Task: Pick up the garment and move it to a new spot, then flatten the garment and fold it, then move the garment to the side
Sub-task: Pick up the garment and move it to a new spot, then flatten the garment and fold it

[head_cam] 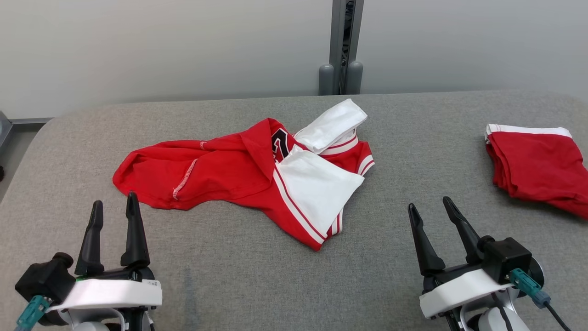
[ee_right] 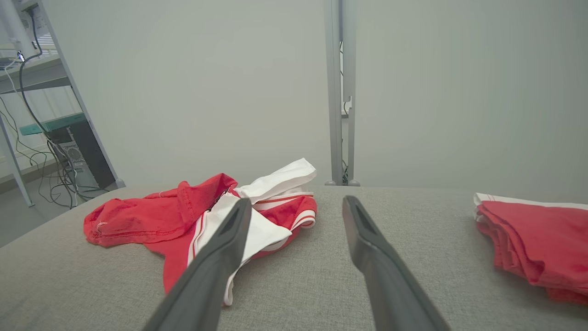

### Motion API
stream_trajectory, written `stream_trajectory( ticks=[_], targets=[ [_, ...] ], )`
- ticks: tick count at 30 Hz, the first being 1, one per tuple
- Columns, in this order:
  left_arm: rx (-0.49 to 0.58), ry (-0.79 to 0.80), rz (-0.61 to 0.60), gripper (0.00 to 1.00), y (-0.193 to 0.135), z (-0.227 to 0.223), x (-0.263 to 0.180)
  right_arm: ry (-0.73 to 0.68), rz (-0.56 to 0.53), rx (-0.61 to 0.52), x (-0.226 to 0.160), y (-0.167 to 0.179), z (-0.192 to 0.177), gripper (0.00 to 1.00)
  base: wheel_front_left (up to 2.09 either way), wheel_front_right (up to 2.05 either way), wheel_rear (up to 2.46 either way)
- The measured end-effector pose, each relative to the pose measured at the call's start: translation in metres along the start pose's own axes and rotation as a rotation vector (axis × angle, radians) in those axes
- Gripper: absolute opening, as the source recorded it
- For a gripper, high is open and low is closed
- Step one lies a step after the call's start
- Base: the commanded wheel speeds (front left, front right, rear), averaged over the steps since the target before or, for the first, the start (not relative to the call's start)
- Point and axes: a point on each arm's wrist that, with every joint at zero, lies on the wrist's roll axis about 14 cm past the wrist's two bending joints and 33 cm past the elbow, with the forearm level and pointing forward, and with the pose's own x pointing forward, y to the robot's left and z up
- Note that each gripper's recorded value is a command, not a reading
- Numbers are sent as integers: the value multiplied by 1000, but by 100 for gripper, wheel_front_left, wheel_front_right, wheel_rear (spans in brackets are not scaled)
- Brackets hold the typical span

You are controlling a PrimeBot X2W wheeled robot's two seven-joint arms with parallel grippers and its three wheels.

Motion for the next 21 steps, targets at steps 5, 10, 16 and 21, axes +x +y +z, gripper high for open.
stream_trajectory(
  ticks=[5,10,16,21],
  targets=[
    [-9,13,15,100,1,-4,-5,11,1,2,2,0,-4,100,0,0,0],
    [-8,12,17,100,1,-3,-7,24,19,6,7,5,-9,100,0,0,0],
    [-5,31,24,100,4,-9,-9,40,44,36,22,12,-15,100,0,0,0],
    [1,64,38,100,9,-21,-7,101,66,78,44,17,-36,100,0,0,0]
  ],
)
